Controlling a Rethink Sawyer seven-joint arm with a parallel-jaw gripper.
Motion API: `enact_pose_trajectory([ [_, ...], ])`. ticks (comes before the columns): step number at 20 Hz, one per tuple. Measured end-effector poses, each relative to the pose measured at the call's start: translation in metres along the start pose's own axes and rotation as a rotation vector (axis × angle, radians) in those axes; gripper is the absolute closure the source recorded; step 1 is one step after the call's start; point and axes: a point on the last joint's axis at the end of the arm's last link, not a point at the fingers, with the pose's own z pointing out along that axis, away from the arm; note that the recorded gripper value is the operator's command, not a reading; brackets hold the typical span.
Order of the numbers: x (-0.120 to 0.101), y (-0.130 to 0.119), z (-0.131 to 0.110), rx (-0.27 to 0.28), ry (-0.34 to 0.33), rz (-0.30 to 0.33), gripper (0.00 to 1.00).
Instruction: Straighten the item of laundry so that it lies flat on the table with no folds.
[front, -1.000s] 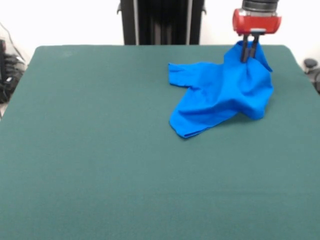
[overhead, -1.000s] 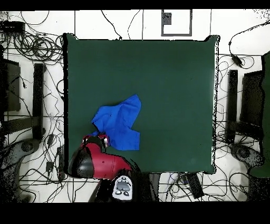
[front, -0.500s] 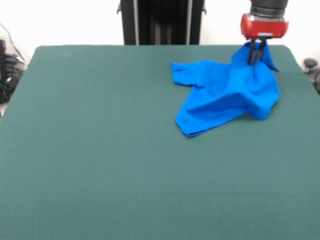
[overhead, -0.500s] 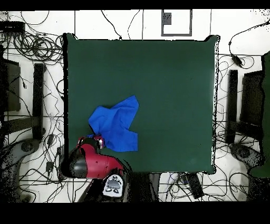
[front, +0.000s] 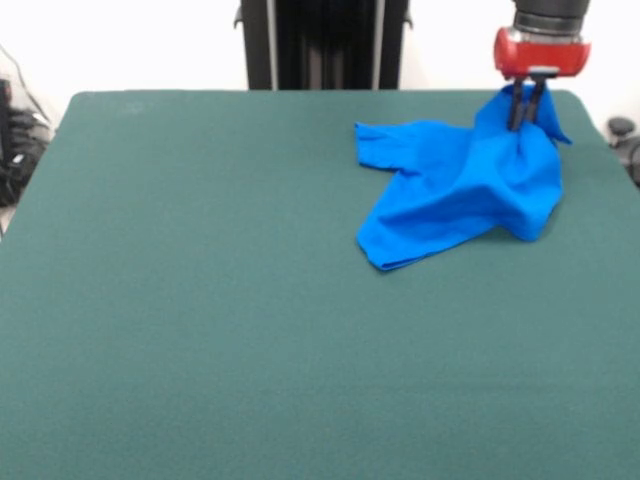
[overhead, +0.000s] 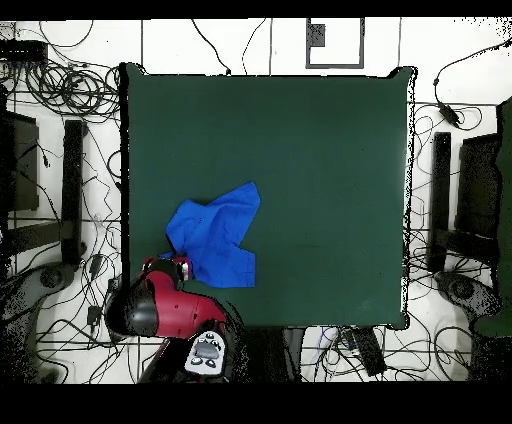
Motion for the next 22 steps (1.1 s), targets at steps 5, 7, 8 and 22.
enact_pose_trajectory([
  [5,-0.001,0.0,0.006,0.004,-0.003,0.005,1.0],
  [7,0.0,0.0,0.01,0.007,-0.005,0.003,1.0],
  [8,0.001,0.0,0.017,0.012,-0.01,0.002,1.0],
  [22,0.01,-0.006,0.058,0.053,-0.073,-0.01,1.0],
])
